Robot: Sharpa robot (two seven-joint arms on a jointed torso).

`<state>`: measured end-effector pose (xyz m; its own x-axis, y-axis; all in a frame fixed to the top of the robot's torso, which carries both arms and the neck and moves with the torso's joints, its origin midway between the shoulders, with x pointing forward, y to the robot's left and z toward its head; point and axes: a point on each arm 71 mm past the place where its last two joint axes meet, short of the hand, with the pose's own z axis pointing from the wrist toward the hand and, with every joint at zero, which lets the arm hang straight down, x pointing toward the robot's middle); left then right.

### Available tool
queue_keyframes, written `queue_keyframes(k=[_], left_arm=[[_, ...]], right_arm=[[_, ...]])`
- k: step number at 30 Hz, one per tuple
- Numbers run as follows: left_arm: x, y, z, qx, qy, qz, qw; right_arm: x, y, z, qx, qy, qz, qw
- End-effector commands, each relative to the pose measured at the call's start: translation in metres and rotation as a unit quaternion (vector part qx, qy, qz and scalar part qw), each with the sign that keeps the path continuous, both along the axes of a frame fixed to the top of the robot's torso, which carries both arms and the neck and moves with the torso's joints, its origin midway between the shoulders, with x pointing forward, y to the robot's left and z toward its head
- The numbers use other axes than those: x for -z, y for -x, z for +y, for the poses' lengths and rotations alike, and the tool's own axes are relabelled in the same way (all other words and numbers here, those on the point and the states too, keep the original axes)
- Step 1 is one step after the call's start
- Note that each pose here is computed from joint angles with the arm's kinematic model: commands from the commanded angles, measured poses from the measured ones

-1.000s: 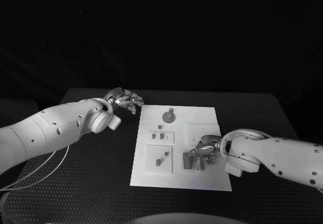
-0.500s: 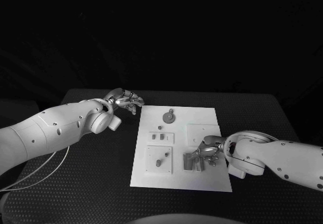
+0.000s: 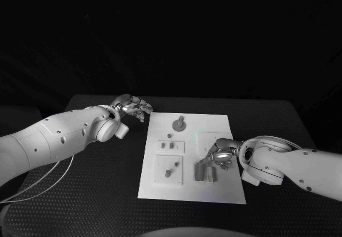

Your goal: Assemble the parts on the task board

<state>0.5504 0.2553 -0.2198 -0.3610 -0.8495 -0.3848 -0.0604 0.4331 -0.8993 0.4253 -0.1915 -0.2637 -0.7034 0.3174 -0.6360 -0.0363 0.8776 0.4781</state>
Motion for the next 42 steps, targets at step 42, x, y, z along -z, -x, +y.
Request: queue_keyframes(k=[42], left_arm=[[-0.0006,0.0008,-0.002,0.008,0.005,0.005,1.000]], right_arm=[[0.006,-0.007,0.023,-0.033,0.071,-0.001,0.997]])
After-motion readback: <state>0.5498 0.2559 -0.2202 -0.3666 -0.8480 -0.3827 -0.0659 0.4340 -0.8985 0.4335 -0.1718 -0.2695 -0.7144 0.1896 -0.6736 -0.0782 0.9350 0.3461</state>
